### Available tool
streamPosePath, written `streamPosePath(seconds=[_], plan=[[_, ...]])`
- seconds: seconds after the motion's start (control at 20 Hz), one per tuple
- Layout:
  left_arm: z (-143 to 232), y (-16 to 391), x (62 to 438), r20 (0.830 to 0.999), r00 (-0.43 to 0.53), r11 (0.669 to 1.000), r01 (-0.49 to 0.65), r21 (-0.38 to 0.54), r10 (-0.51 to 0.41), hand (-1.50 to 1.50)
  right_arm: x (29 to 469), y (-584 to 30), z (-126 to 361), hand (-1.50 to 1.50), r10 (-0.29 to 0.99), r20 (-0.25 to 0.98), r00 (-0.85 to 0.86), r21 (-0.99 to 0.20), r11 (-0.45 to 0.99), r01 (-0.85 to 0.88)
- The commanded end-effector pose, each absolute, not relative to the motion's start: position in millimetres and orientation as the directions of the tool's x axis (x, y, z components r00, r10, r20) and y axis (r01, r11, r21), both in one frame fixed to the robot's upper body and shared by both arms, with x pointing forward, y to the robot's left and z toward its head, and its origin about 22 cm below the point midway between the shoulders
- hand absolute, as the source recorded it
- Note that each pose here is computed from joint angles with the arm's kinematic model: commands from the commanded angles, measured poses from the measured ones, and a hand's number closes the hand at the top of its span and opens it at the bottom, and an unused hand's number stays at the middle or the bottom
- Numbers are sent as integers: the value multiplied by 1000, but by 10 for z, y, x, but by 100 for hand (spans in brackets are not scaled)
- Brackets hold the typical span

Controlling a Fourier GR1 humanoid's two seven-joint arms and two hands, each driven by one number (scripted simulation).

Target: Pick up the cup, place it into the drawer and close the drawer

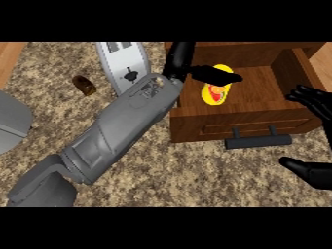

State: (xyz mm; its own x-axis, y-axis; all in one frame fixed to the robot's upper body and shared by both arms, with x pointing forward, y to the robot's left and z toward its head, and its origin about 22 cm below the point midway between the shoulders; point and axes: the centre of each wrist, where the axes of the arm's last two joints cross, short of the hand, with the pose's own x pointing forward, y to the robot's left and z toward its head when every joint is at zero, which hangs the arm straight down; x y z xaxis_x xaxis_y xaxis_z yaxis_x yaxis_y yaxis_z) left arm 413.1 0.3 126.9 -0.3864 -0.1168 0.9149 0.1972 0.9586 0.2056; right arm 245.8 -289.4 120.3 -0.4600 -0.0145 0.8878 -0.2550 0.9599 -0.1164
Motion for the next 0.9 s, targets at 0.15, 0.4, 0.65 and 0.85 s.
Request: streamPosePath(seconds=[0.15, 0.4, 0.65, 0.85], plan=[[1547, -101, 4125, 916, -400, 974, 196, 115, -28, -150, 2322, -2937, 1388, 150, 155, 859, -487, -337, 888, -312], [1550, 171, 4158, 927, -373, 982, 183, 54, 19, -150, 2153, -2942, 1537, 150, 266, 849, -456, -430, 850, -304], [1600, 564, 4229, 926, -376, 989, 144, 37, 20, -150, 2061, -2795, 1369, 150, 392, 813, -431, -523, 817, -244], [1559, 815, 4103, 932, -360, 989, 145, 17, 37, -150, 2185, -2690, 1115, 150, 468, 791, -395, -571, 797, -199]])
